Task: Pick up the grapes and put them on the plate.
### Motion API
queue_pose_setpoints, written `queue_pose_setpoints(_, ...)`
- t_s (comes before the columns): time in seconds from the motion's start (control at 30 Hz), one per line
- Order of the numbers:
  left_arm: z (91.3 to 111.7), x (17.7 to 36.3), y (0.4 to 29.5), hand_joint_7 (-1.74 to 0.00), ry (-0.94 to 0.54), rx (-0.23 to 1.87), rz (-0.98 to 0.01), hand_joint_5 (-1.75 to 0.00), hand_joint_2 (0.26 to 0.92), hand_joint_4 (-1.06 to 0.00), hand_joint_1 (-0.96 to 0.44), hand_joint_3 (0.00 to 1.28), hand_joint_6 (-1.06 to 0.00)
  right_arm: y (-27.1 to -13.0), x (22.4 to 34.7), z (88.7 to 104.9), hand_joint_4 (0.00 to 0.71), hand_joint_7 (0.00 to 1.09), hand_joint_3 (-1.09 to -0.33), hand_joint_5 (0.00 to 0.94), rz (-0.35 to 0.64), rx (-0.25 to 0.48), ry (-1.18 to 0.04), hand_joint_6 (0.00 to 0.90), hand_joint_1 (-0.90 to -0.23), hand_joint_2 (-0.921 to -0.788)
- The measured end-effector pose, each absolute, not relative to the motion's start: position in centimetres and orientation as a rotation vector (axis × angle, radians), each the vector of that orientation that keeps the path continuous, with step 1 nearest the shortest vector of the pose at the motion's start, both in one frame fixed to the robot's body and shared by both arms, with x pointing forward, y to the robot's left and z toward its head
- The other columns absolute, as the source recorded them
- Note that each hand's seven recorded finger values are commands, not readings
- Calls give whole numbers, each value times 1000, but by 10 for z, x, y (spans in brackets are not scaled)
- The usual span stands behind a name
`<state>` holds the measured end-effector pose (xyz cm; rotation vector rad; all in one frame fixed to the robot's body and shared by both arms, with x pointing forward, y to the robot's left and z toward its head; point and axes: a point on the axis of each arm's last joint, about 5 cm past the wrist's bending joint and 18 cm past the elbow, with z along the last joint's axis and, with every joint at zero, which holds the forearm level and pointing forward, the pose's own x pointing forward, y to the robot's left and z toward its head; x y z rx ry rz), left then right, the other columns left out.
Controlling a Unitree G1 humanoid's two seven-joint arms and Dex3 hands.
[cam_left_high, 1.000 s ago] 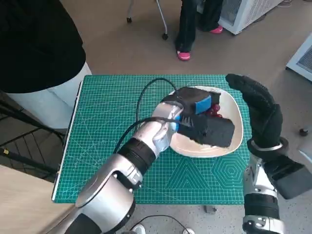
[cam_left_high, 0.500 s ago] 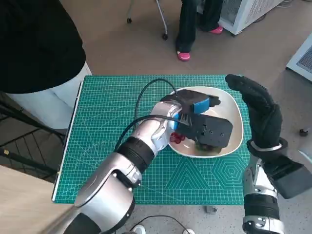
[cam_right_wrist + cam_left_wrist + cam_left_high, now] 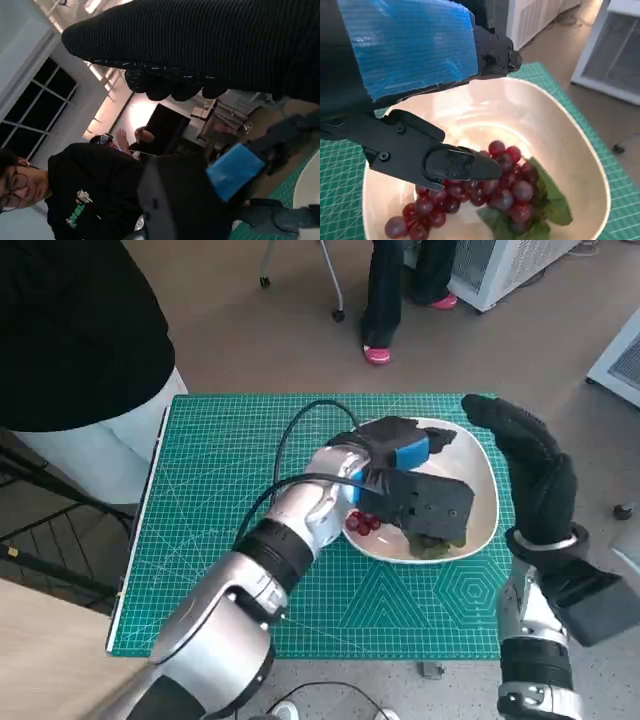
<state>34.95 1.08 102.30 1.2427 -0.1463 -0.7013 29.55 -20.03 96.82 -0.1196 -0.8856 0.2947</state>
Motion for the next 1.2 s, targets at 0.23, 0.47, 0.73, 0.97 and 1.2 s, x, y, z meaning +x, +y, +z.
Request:
queue_pose_setpoints(0.23, 1025, 353, 26, -12, -239, 1162, -646, -5, 921, -75, -617, 244, -179, -200, 296, 968, 350, 2, -520, 1, 299, -120, -884, 323, -534, -921)
queue_pose_setpoints(0.47, 1023, 355, 59, -20, -374, 970, -571, -11, 921, -106, -582, 325, -215, -200, 297, 967, 350, 3, -517, 1, 299, -116, -873, 324, -536, -921)
queue_pose_setpoints(0.73, 1010, 352, 108, -16, -405, 585, -518, -17, 921, -141, -602, 424, -219, -198, 300, 967, 350, 5, -516, 1, 305, -109, -863, 329, -518, -921)
queue_pose_setpoints(0.97, 990, 340, 145, -14, -443, 339, -484, -22, 921, -170, -605, 465, -219, -195, 303, 968, 350, 8, -513, 0, 322, -98, -861, 335, -509, -921)
queue_pose_setpoints(1.2, 973, 325, 171, -13, -496, 164, -424, -27, 921, -197, -583, 476, -217, -189, 305, 967, 352, 8, -508, 1, 344, -82, -860, 338, -513, -921)
